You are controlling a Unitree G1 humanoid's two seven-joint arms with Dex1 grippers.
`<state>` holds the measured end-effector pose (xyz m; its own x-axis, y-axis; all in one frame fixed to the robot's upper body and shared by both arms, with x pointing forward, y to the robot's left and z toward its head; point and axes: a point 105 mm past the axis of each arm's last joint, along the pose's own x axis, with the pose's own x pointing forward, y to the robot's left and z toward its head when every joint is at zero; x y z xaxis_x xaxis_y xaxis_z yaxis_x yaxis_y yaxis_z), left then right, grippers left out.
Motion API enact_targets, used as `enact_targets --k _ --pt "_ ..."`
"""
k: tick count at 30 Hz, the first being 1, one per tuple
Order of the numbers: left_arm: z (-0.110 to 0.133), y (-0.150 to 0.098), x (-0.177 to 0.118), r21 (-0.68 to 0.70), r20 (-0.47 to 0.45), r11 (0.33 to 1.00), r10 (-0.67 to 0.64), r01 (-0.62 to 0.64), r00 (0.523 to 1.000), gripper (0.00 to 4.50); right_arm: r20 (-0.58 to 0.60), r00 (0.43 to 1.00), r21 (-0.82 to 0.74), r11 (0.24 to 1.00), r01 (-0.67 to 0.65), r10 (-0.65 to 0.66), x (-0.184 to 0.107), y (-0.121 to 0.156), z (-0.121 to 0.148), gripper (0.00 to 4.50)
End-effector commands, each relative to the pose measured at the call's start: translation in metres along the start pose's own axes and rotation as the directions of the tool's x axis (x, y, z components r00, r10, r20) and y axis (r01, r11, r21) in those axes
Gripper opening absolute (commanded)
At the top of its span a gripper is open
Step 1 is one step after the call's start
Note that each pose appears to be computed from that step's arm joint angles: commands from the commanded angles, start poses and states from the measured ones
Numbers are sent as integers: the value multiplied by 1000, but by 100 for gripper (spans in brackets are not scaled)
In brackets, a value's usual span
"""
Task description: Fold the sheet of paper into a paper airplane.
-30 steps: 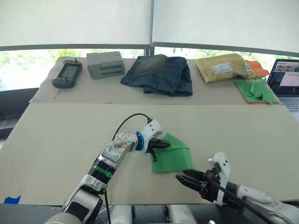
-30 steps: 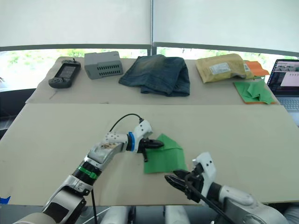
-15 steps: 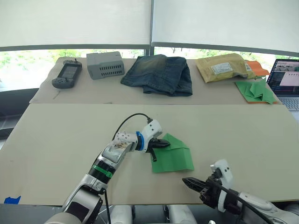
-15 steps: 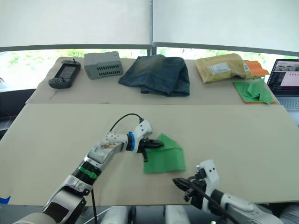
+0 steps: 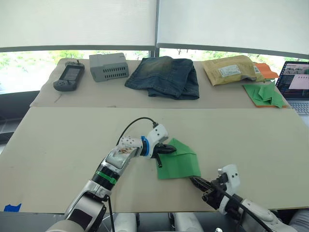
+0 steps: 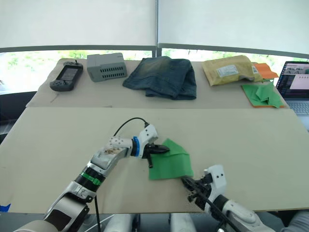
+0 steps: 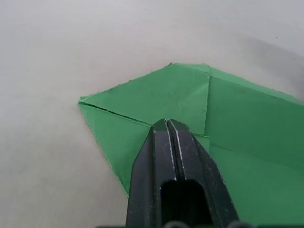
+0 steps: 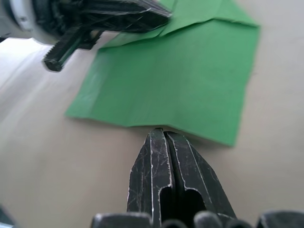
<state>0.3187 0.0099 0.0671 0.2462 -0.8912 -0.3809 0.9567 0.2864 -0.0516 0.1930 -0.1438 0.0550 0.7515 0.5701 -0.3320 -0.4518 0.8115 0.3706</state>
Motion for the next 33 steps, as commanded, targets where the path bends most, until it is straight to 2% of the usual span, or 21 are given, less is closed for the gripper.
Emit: enact_targets --k 1,10,21,26,29,33 --pt "-17 -3 1 -22 -79 1000 -22 21 997 0 95 995 -18 1000 -4 6 2 1 10 2" --pt "-20 -4 -1 -26 -90 999 -28 26 996 0 214 975 -9 998 -65 65 4 14 24 2" --pt "-21 -4 -1 -29 -89 999 -23 21 996 0 274 960 -178 984 -14 64 11 7 41 2" --pt "-20 -5 -2 -30 -85 999 -20 18 996 0 236 971 -219 976 18 35 14 -8 32 2" --pt "-21 -4 -2 -30 -85 999 -17 14 996 0 196 980 -233 969 77 -31 14 -26 23 2" --pt "-21 -3 -4 -30 -85 1000 -11 8 996 0 236 972 -219 973 69 -16 15 -32 29 2"
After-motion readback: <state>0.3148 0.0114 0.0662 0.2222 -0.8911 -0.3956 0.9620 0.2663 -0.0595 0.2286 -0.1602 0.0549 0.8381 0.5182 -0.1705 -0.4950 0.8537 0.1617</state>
